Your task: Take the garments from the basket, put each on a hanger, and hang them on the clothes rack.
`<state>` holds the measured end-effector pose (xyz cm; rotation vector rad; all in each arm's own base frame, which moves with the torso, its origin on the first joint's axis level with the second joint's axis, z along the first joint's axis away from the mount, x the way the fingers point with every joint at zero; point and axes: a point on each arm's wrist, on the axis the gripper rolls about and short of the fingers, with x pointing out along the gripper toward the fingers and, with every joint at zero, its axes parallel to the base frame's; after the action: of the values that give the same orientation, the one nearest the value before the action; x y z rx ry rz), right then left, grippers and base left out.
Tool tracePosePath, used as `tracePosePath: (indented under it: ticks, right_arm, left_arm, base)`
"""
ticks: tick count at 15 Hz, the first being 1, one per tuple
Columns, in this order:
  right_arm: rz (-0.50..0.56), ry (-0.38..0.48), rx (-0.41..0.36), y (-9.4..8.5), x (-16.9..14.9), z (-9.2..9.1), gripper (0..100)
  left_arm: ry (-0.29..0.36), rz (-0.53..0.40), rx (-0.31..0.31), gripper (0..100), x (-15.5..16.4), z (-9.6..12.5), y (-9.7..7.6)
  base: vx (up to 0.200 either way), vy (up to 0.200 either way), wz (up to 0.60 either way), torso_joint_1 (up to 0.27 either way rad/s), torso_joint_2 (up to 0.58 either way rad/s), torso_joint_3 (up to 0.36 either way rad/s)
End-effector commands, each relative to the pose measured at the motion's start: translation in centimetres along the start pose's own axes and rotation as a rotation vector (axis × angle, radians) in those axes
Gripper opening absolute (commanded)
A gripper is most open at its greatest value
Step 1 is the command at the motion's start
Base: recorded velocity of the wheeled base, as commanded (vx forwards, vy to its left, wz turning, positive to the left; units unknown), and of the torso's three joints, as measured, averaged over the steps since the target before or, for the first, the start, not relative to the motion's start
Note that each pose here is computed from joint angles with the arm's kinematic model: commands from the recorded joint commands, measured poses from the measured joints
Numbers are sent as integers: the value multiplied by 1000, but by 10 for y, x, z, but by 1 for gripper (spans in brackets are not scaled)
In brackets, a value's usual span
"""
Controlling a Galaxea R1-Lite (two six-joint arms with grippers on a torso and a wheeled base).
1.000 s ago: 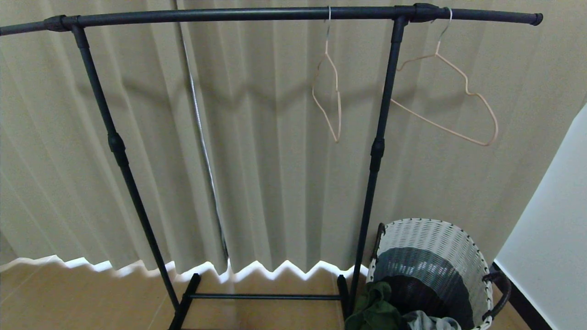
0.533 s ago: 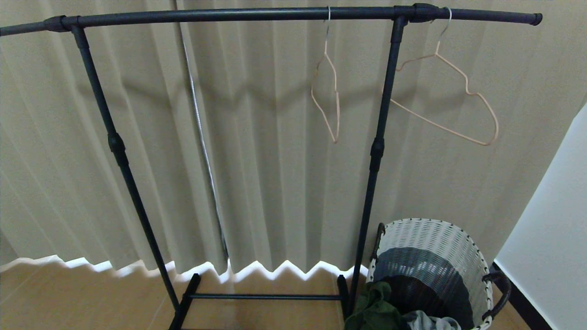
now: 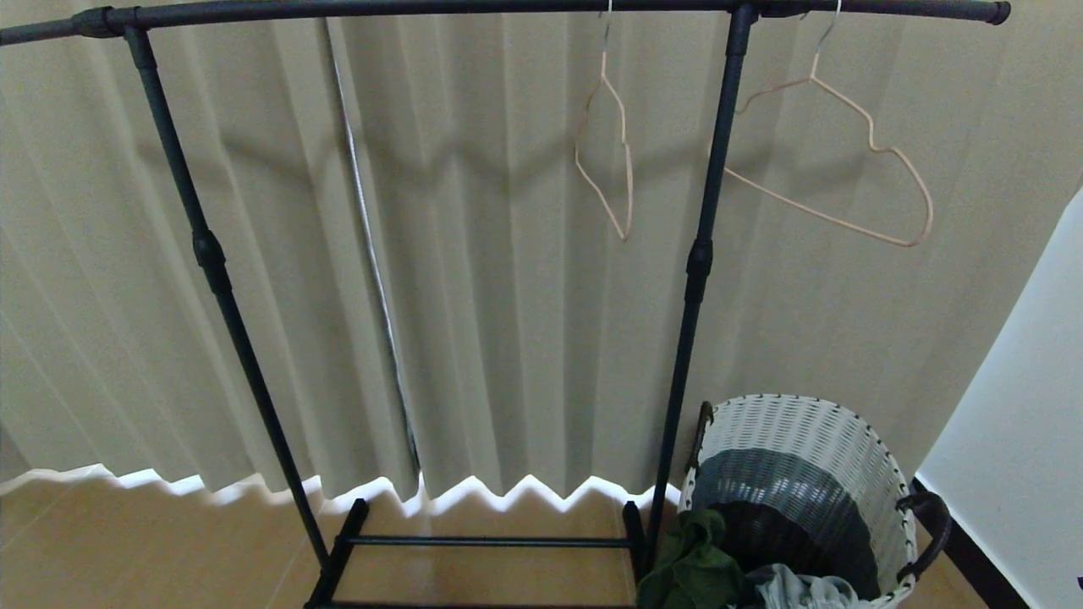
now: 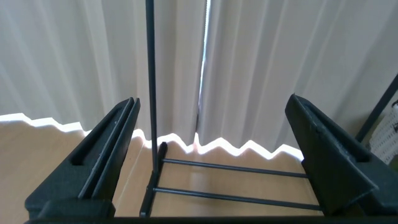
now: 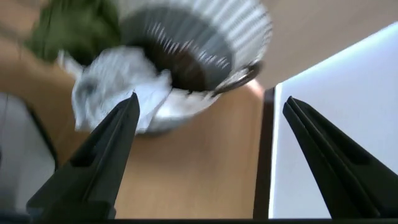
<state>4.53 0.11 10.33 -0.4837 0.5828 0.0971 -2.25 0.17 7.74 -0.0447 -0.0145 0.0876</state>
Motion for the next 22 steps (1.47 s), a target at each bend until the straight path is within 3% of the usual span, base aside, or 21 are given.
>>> tracePosePath:
  ticks: [1, 2, 6, 10, 12, 19, 22]
  right_arm:
    - [27, 40, -26, 2, 5, -2, 100]
    - [58, 49, -42, 2, 8, 0, 100]
    - [347, 82, -132, 7, 35, 11, 100]
    - [464, 269, -218, 13, 77, 9, 100]
    - [481, 307, -218, 15, 96, 9, 100]
    - [475, 274, -239, 27, 133, 5, 100]
    - [392, 285, -253, 29, 152, 2, 100]
  left_arm:
    - [-1, 1, 0, 100, 0, 0, 0]
    - [-1, 0, 0, 100, 0, 0, 0]
    - [0, 0, 0, 100, 0, 0, 0]
    - [-1, 0, 0, 100, 0, 0, 0]
    - [-1, 0, 0, 100, 0, 0, 0]
    - [-1, 0, 0, 100, 0, 0, 0]
    - [-1, 0, 0, 100, 0, 0, 0]
  base:
    - [0, 0, 0, -56, 159, 119]
    - [0, 0, 0, -27, 95, 46]
    - [0, 0, 0, -2, 13, 10]
    - [0, 0, 0, 0, 0, 0]
    - [0, 0, 0, 0, 0, 0]
    - [0, 0, 0, 0, 0, 0]
    - [0, 0, 0, 0, 0, 0]
